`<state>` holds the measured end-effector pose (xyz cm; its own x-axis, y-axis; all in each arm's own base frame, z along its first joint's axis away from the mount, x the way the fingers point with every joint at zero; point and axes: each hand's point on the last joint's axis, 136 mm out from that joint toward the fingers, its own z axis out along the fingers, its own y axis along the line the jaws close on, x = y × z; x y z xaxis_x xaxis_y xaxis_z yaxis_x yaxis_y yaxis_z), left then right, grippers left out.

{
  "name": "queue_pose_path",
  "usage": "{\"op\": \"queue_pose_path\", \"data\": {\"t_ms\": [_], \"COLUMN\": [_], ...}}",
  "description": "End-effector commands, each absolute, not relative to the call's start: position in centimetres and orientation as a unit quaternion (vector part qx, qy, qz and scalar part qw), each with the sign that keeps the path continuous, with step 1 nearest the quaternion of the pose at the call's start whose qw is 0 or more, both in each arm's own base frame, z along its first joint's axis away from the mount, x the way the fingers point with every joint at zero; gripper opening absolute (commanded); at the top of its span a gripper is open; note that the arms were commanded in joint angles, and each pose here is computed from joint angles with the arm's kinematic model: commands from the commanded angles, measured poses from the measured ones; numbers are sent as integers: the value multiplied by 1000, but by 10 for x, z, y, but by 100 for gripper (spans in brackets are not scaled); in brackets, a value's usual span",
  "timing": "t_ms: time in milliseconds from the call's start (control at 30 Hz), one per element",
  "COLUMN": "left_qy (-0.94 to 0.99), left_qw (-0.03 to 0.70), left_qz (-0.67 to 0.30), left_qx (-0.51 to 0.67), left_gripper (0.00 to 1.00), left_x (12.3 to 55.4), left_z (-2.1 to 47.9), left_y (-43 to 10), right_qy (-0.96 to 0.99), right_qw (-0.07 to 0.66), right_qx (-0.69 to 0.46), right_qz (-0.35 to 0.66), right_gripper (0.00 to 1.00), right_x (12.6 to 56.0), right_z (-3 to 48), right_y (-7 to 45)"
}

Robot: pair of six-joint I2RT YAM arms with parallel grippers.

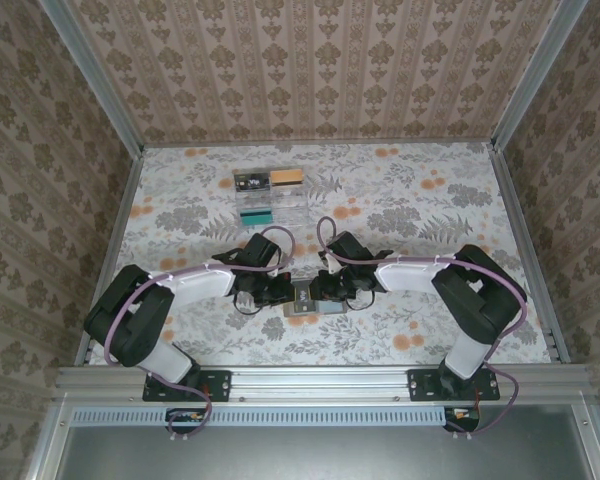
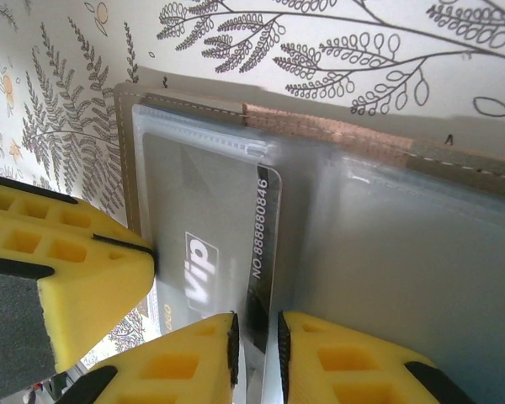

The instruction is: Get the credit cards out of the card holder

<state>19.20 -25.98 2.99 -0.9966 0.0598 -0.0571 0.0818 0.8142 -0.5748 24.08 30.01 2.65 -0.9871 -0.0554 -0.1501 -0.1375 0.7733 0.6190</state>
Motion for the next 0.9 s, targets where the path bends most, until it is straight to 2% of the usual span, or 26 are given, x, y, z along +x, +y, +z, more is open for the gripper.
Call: {"op": "queue_pose_path", "data": {"t_ms": [0, 200, 600, 667, 733, 767, 867], "left_qy": [959, 965, 968, 967, 967, 967, 967], "left_qw": [-1, -3, -5, -6, -8, -8, -10], "left_qz": [-280, -262, -251, -254, -255, -255, -256], "left_qx": [28, 19, 11, 10, 11, 11, 12], "left_gripper": [1, 0, 0, 0, 0, 0, 0], "left_x": [183, 183, 184, 184, 184, 185, 184], "left_z": [17, 14, 12, 12, 12, 11, 10], "left_y": [-253, -247, -240, -242, -243, -243, -244], "right_qy": [936, 940, 941, 939, 938, 937, 936], "right_qw": [50, 54, 61, 57, 56, 55, 50], "right_qx": [-48, -41, -30, -28, -24, -22, -18], "right_qz": [346, 333, 332, 337, 342, 344, 348], "right_gripper": [19, 0, 0, 13, 22, 26, 26], "right_x": [240, 240, 241, 241, 242, 243, 244], "right_z": [26, 26, 29, 27, 25, 24, 20], "right_y": [308, 298, 278, 280, 283, 284, 287]}}
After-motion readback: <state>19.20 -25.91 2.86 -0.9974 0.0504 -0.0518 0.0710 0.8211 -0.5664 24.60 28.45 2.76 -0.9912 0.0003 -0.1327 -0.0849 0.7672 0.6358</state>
